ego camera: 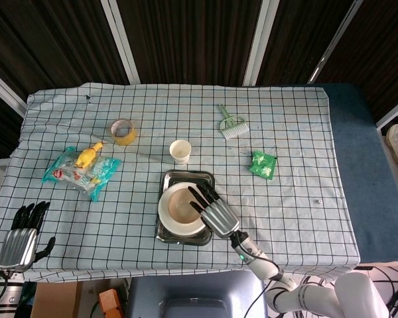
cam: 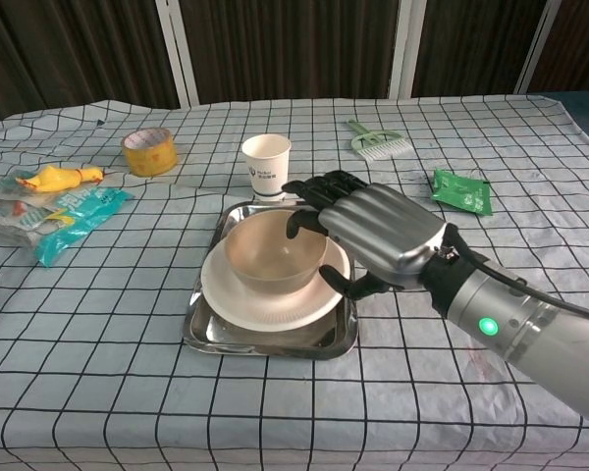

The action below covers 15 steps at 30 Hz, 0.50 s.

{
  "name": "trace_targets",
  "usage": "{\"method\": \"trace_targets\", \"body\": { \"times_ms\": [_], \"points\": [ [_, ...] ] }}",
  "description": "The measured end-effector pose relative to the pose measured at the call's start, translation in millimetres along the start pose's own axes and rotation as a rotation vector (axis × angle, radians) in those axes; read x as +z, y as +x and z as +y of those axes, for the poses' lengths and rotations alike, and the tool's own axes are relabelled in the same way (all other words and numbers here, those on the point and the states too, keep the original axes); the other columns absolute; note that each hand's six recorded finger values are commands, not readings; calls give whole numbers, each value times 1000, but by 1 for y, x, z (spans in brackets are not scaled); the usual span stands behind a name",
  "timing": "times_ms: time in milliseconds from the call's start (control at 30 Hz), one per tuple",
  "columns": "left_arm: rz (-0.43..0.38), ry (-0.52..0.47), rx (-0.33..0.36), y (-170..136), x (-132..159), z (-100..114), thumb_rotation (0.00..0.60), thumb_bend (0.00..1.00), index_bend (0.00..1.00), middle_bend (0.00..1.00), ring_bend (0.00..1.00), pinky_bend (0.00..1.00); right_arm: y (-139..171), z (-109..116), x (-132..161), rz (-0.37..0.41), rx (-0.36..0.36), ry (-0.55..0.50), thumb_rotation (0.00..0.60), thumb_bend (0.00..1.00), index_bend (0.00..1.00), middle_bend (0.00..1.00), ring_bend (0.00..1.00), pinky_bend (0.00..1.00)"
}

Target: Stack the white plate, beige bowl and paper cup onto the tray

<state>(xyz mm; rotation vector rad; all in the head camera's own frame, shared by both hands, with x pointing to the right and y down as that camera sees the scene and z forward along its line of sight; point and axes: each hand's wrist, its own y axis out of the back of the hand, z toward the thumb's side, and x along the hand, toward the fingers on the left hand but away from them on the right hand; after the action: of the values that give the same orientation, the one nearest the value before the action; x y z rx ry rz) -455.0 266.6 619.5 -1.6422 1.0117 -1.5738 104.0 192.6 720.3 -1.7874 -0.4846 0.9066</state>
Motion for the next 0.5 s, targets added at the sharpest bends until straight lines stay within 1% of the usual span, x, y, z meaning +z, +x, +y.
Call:
{"method": "trace_targets", "body": {
  "times_ms": [67, 200, 367, 500],
  "points": [
    [1, -1, 0, 0, 0, 0, 600, 366, 0, 61, 0, 0, 2, 2, -4, 1, 6, 4, 600, 434, 163, 0, 0, 0],
    [2, 0, -1, 1, -1, 0, 600, 366, 0, 61, 0, 0, 11, 8, -13, -10, 21, 7, 600, 363, 85, 0, 0, 0],
    [2, 2, -2, 1, 0, 0, 600, 367, 0, 61, 0, 0, 20, 24, -29, -54, 21, 6, 600, 346, 81, 0, 0, 0],
    [1, 2, -1, 3, -2, 1, 600, 367, 0, 62, 0, 0, 13, 37, -53, -136, 6, 9, 600, 344, 112, 0, 0, 0]
  ]
}}
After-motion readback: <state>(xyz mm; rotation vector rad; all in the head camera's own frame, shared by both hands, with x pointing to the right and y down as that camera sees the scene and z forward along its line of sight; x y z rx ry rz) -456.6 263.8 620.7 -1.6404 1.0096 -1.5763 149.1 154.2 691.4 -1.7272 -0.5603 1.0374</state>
